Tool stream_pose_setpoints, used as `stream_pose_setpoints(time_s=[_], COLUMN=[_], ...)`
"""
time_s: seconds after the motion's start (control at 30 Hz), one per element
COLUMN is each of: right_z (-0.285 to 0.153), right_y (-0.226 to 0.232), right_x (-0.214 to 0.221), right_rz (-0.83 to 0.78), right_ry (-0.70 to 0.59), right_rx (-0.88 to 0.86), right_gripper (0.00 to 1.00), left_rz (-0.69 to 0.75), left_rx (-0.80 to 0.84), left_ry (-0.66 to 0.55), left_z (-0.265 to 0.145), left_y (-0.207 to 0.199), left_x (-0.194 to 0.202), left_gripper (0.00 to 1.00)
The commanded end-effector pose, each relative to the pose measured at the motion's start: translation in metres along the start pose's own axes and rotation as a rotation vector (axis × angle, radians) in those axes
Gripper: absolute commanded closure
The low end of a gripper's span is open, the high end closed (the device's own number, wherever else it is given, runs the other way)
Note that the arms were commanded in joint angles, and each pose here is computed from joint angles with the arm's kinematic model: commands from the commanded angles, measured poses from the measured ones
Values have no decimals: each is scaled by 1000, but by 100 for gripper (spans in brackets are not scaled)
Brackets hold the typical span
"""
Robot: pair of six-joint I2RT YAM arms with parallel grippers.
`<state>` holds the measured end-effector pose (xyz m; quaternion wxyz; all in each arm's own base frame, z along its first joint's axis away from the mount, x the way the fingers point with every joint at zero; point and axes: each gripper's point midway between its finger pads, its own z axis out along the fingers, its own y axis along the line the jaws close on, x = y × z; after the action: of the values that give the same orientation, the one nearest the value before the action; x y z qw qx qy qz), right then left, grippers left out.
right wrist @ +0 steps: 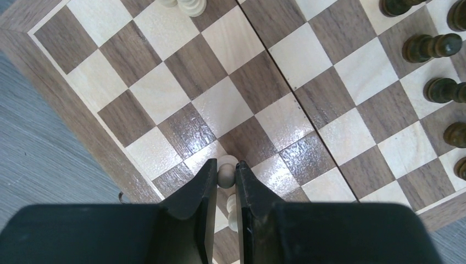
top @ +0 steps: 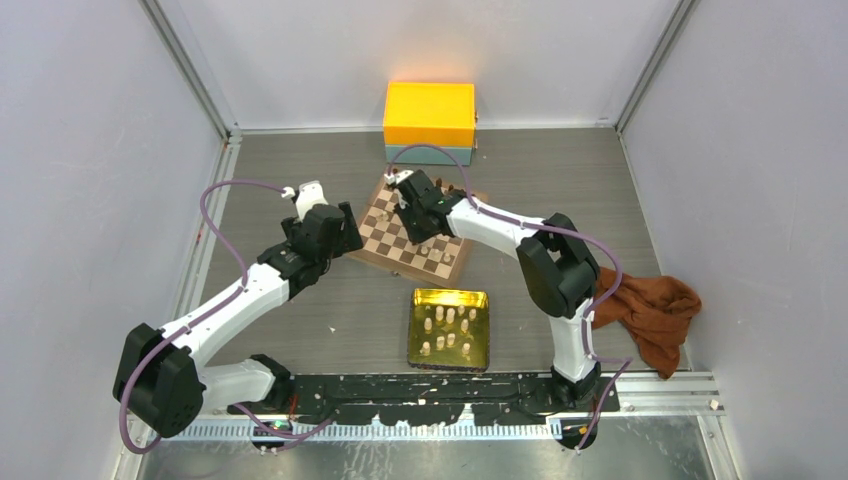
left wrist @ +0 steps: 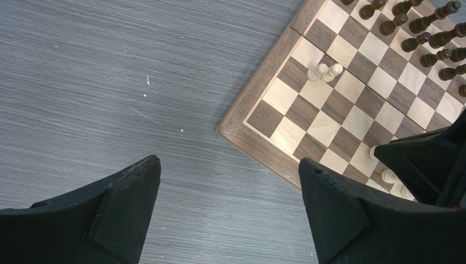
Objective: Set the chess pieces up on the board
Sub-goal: Move the chess piece to the chessboard.
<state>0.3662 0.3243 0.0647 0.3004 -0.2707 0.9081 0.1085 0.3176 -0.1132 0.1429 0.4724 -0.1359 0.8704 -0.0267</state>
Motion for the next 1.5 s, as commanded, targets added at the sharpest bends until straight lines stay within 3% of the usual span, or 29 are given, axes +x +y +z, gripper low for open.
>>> stream_pose_setpoints(time_s=[0.0,1.17,1.47], right_z=[-26,-15,-12], right_y=[12,20,21], right_x=[-25,-19,-16], right_rz=[6,3,3], right_ry=[-90,-85,-78], right_rx=[-31,-41,-43], right_gripper=[97,94,85], left_rz=[-28,-27,-25], left_rx=[12,9,6], left_ry=[-32,-28,-32], left_z=[1,1,1], left_y=[-4,-1,-1], left_x=[-9,-5,-6], left_gripper=[4,4,3])
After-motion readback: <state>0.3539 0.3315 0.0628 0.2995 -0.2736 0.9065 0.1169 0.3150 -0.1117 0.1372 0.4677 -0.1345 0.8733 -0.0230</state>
